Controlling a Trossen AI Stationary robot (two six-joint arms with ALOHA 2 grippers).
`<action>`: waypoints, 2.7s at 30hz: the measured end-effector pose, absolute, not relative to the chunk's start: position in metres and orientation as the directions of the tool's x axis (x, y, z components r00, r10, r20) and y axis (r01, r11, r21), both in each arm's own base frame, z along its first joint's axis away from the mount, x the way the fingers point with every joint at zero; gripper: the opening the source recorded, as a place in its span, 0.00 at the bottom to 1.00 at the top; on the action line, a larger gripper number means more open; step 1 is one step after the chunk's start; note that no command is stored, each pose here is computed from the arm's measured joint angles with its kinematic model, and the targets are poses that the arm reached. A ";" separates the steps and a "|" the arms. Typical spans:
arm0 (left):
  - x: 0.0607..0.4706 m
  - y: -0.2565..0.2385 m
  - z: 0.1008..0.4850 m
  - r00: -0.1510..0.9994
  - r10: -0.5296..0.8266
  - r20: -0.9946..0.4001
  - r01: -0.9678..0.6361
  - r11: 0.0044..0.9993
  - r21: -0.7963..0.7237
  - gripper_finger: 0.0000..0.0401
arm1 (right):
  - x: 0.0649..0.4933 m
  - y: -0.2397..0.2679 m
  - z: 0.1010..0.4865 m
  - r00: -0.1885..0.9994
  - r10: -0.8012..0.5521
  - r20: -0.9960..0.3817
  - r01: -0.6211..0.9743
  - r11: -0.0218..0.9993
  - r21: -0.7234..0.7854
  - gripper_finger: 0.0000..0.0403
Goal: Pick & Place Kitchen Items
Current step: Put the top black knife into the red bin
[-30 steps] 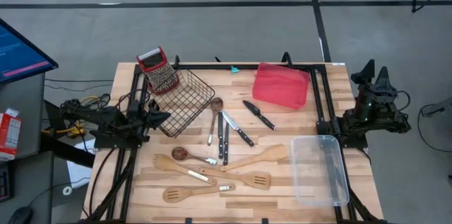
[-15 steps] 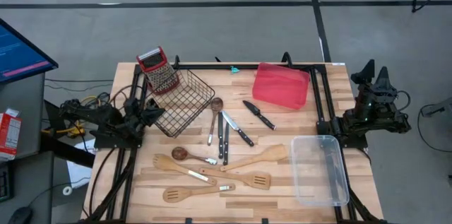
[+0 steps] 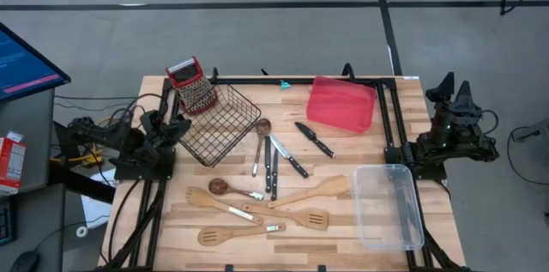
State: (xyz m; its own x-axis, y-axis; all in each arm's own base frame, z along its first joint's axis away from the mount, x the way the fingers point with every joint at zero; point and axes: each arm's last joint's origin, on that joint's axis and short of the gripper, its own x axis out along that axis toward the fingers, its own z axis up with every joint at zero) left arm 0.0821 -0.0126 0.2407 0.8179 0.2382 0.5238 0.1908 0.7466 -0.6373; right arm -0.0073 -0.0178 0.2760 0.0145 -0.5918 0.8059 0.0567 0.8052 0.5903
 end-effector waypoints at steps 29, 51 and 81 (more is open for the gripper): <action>0.146 -0.038 0.336 0.877 0.059 0.477 0.150 0.909 -0.390 0.29 | -0.007 -0.018 0.276 0.014 -0.592 0.806 0.057 0.805 0.590 0.92; 0.109 -0.026 0.323 0.959 0.033 0.280 0.077 0.924 -0.373 0.24 | -0.007 -0.018 0.276 0.014 -0.592 0.806 0.057 0.805 0.591 0.92; 0.105 -0.025 0.323 0.958 0.040 0.284 0.084 0.907 -0.412 0.24 | -0.005 -0.018 0.276 0.041 -0.598 0.800 0.061 0.801 0.595 0.92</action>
